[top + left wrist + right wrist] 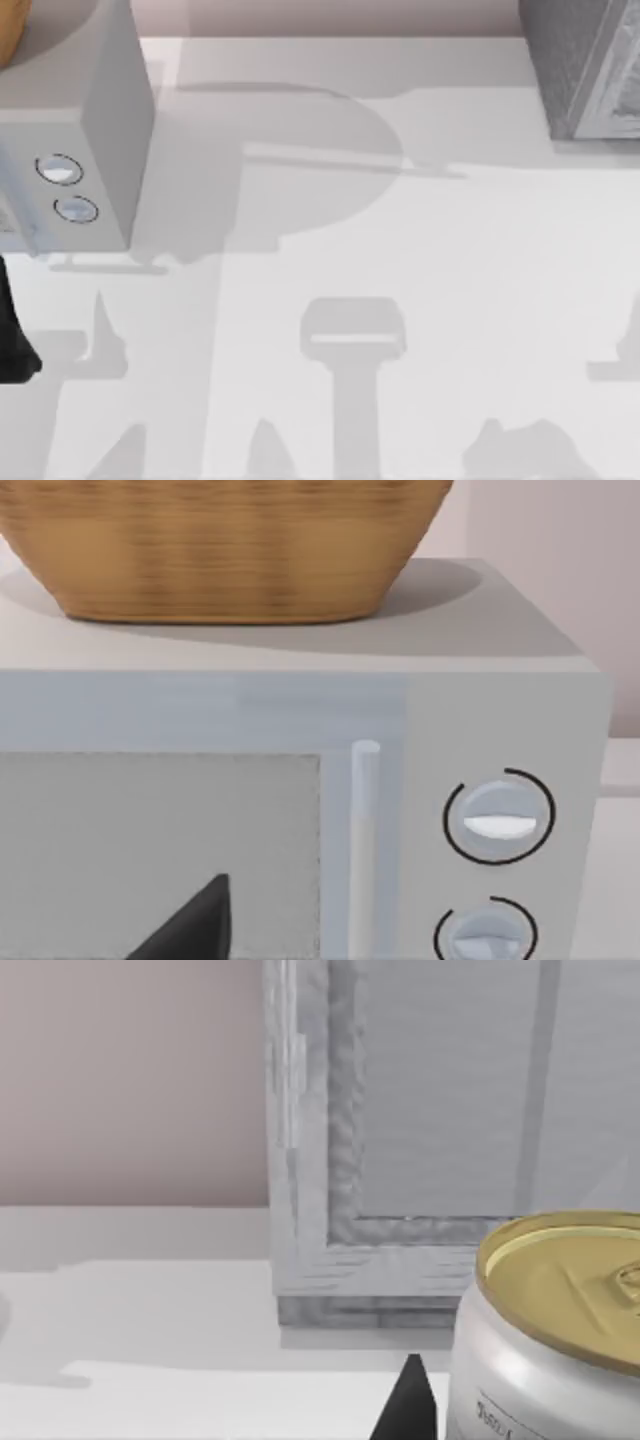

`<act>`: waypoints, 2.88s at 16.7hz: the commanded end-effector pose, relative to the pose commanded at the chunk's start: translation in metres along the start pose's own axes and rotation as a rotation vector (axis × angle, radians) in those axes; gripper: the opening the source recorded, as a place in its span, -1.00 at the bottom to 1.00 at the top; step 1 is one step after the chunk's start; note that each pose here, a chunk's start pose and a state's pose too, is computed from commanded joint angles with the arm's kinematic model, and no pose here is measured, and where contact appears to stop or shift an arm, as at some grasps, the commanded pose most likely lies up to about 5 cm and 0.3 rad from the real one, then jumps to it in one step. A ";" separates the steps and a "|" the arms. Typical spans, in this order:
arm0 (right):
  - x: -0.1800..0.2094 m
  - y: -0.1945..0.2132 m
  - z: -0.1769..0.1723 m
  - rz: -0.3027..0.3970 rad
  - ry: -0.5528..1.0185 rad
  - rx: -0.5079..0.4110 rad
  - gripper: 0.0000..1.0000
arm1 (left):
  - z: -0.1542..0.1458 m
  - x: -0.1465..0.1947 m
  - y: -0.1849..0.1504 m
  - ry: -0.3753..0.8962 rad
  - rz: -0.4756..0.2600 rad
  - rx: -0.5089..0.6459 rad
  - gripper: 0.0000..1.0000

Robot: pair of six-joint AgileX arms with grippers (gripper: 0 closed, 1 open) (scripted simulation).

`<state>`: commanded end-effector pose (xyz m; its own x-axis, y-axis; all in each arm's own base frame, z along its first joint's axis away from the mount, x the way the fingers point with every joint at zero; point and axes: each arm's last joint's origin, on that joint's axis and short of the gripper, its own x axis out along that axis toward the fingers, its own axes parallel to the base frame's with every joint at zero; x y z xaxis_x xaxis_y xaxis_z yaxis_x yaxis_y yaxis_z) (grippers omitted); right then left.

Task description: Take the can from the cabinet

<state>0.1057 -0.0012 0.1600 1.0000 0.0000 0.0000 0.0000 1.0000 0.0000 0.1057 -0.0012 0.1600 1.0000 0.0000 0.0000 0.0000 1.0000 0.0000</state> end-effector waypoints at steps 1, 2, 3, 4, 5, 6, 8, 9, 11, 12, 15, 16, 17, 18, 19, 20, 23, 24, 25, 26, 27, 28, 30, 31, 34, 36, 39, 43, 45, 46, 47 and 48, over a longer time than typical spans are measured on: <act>0.000 0.000 0.000 0.000 0.000 0.000 -1.00 | 0.000 0.000 0.000 0.000 0.000 0.000 1.00; 0.000 0.000 -0.001 0.002 0.009 0.002 -1.00 | 0.000 0.000 0.000 0.000 0.000 0.000 1.00; 0.000 0.000 -0.001 0.002 0.009 0.002 -1.00 | 0.000 0.000 0.000 0.000 0.000 0.000 1.00; 0.001 0.000 0.001 0.007 0.005 0.001 -1.00 | 0.000 0.000 0.000 0.000 0.000 0.000 1.00; 0.002 0.000 0.004 0.016 -0.004 0.001 -1.00 | 0.000 0.000 0.000 0.000 0.000 0.000 1.00; 0.003 0.000 0.009 0.030 -0.016 0.000 -1.00 | 0.000 0.000 0.000 0.000 0.000 0.000 1.00; 0.008 -0.001 0.021 0.067 -0.045 -0.005 -1.00 | 0.000 0.000 0.000 0.000 0.000 0.000 1.00; 0.012 -0.002 0.028 0.090 -0.057 -0.008 -1.00 | 0.000 0.000 0.000 0.000 0.000 0.000 1.00; 0.025 -0.005 0.041 0.143 -0.074 -0.016 -1.00 | 0.000 0.000 0.000 0.000 0.000 0.000 1.00; 0.034 -0.008 0.046 0.172 -0.078 -0.020 -1.00 | 0.000 0.000 0.000 0.000 0.000 0.000 1.00; 0.067 -0.019 0.053 0.270 -0.073 -0.026 -1.00 | 0.000 0.000 0.000 0.000 0.000 0.000 1.00; 0.080 -0.025 0.052 0.304 -0.067 -0.026 -1.00 | 0.000 0.000 0.000 0.000 0.000 0.000 1.00; 0.093 -0.032 0.049 0.340 -0.060 -0.024 -1.00 | 0.000 0.000 0.000 0.000 0.000 0.000 1.00; 0.105 -0.039 0.043 0.376 -0.052 -0.022 -1.00 | 0.000 0.000 0.000 0.000 0.000 0.000 1.00; 0.118 -0.047 0.036 0.412 -0.044 -0.018 -1.00 | 0.000 0.000 0.000 0.000 0.000 0.000 1.00; 0.129 -0.056 0.026 0.448 -0.035 -0.014 -1.00 | 0.000 0.000 0.000 0.000 0.000 0.000 1.00; 0.154 -0.081 -0.011 0.552 -0.011 0.001 -1.00 | 0.000 0.000 0.000 0.000 0.000 0.000 1.00; 0.160 -0.088 -0.026 0.585 -0.005 0.006 -1.00 | 0.000 0.000 0.000 0.000 0.000 0.000 1.00; 0.164 -0.095 -0.040 0.616 0.001 0.010 -1.00 | 0.000 0.000 0.000 0.000 0.000 0.000 1.00; 0.166 -0.101 -0.054 0.645 0.004 0.013 -1.00 | 0.000 0.000 0.000 0.000 0.000 0.000 1.00; 0.168 -0.106 -0.067 0.672 0.007 0.015 -1.00 | 0.000 0.000 0.000 0.000 0.000 0.000 1.00; 0.168 -0.110 -0.078 0.696 0.008 0.015 -1.00 | 0.000 0.000 0.000 0.000 0.000 0.000 1.00; 0.168 -0.117 -0.096 0.735 0.005 0.010 -1.00 | 0.000 0.000 0.000 0.000 0.000 0.000 1.00; 0.168 -0.119 -0.102 0.750 0.002 0.006 -1.00 | 0.000 0.000 0.000 0.000 0.000 0.000 1.00; 0.167 -0.121 -0.110 0.767 -0.001 0.001 -1.00 | 0.000 0.000 0.000 0.000 0.000 0.000 1.00; 0.167 -0.121 -0.110 0.767 -0.001 0.001 -1.00 | 0.000 0.000 0.000 0.000 0.000 0.000 1.00; 0.170 -0.120 -0.123 0.766 0.032 0.044 -1.00 | 0.000 0.000 0.000 0.000 0.000 0.000 1.00; 0.182 -0.107 -0.117 0.766 0.005 0.008 -1.00 | 0.000 0.000 0.000 0.000 0.000 0.000 1.00; 0.184 -0.104 -0.116 0.767 -0.001 0.001 -1.00 | 0.000 0.000 0.000 0.000 0.000 0.000 1.00; 0.184 -0.104 -0.116 0.767 -0.001 0.001 -1.00 | 0.000 0.000 0.000 0.000 0.000 0.000 1.00; 0.184 -0.104 -0.116 0.767 -0.001 0.001 -1.00 | 0.000 0.000 0.000 0.000 0.000 0.000 1.00; 0.184 -0.104 -0.116 0.767 -0.001 0.001 -1.00 | 0.000 0.000 0.000 0.000 0.000 0.000 1.00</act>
<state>0.2901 -0.1054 0.0441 0.7202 0.6938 0.0011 -0.6938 0.7202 0.0004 0.1057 -0.0012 0.1600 1.0000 0.0000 0.0000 0.0000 1.0000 0.0000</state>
